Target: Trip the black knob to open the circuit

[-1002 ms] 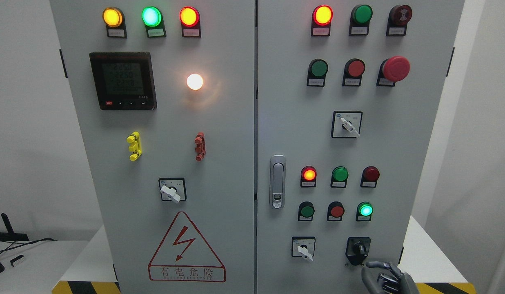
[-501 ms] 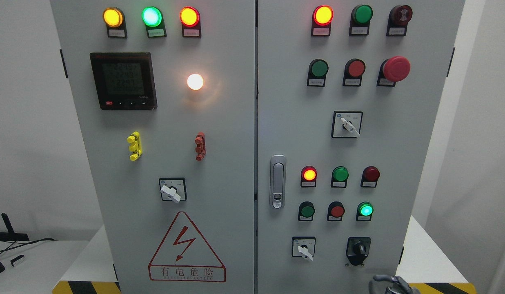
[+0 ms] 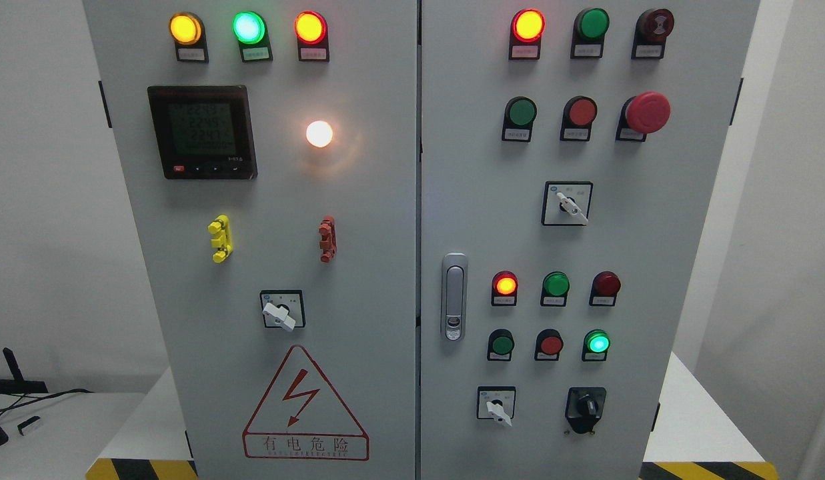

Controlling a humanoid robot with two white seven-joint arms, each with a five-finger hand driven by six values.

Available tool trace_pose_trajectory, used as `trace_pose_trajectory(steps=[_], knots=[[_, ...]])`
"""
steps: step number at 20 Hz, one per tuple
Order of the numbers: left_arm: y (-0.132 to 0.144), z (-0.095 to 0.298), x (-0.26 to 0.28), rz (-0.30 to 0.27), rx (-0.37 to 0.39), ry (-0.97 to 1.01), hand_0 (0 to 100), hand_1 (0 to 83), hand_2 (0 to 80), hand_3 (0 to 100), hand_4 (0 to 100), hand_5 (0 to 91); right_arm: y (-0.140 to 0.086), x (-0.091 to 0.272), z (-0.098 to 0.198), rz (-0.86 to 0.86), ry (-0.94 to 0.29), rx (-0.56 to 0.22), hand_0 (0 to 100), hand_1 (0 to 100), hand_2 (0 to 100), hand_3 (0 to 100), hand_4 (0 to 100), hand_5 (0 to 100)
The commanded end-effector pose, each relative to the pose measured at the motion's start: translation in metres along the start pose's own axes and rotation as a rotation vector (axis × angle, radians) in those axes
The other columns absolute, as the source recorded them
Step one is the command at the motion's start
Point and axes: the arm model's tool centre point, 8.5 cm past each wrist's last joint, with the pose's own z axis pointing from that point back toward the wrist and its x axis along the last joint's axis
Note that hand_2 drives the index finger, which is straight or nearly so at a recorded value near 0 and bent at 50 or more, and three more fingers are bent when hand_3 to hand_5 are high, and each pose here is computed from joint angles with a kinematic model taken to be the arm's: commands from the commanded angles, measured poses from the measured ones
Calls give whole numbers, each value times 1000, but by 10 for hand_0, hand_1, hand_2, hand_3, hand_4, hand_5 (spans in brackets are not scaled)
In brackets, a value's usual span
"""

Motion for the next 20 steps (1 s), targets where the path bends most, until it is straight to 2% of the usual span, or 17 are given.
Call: trace_pose_trajectory(steps=[1, 8, 13, 15, 20], knots=[[0, 0, 0, -30, -4, -3, 120, 389, 0, 0, 0, 0, -29, 5, 40, 16, -12, -35, 146, 149, 411, 591, 557, 505], [0, 0, 0, -30, -4, -3, 120, 389, 0, 0, 0, 0, -35, 19, 63, -20, -53, -22, 25, 8, 287, 434, 397, 364], [0, 0, 0, -30, -4, -3, 120, 389, 0, 0, 0, 0, -37, 31, 67, -22, -86, -27, 0, 0, 223, 350, 311, 300], [0, 0, 0, -30, -4, -3, 120, 389, 0, 0, 0, 0, -36, 31, 67, -26, -87, -26, 0, 0, 158, 277, 234, 244], [0, 0, 0, -30, -4, -3, 120, 389, 0, 0, 0, 0, -34, 30, 67, -35, -83, -29, 0, 0, 70, 155, 130, 152]])
